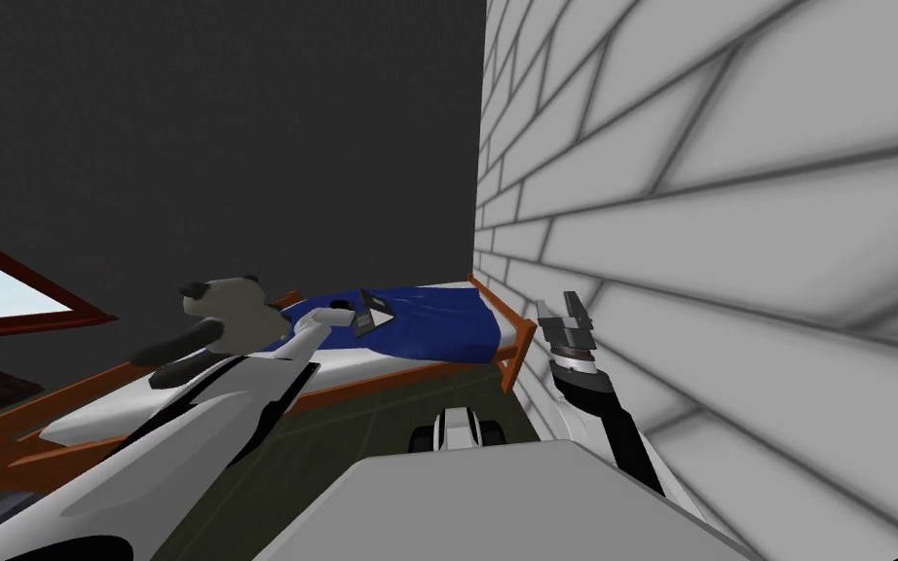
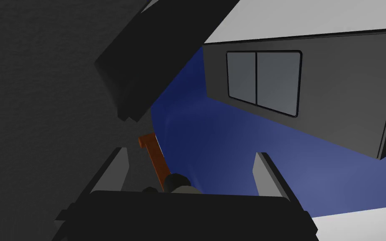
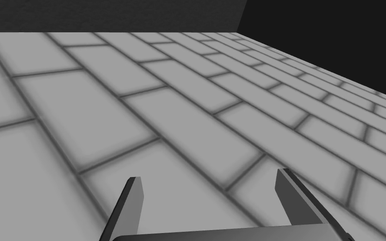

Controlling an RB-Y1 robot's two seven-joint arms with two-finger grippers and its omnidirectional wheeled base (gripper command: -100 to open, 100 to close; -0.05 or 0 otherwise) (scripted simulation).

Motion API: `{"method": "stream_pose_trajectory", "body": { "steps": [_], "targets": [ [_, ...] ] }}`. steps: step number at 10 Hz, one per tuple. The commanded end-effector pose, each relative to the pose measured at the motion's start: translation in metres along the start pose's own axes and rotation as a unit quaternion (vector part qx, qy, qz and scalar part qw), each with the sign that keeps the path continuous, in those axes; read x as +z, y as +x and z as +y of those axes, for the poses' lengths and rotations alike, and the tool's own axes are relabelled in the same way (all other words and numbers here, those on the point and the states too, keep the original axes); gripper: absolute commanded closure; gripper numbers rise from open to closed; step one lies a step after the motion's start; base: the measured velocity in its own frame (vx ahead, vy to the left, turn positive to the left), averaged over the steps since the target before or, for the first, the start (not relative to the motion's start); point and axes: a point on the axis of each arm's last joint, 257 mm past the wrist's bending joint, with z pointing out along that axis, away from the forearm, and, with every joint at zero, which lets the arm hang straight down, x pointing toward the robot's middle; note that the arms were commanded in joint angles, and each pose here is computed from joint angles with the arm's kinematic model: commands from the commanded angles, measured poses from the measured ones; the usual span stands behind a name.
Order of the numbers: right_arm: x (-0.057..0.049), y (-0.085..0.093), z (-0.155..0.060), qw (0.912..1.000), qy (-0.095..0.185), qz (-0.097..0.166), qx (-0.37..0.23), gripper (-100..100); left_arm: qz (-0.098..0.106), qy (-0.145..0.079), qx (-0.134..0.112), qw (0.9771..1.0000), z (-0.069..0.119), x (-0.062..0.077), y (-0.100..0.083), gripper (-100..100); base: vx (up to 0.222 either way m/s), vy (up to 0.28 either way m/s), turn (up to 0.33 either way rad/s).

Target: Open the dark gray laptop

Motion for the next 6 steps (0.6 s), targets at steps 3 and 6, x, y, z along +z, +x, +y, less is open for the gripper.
{"method": "stream_pose_trajectory", "body": {
  "steps": [3, 6],
  "targets": [
    [0.0, 0.0, 0.0, 1.0, 0.0, 0.0, 0.0, 0, -0.029, -0.009, 0.008, 0.9995, -0.004, 0.0, -0.03, -100, 0.076, -0.109, 0.029],
    [0.0, 0.0, 0.0, 1.0, 0.0, 0.0, 0.0, 0, -0.062, -0.017, 0.017, 0.9978, -0.009, -0.004, -0.065, -100, 0.095, -0.154, 0.045]
  ]
}}
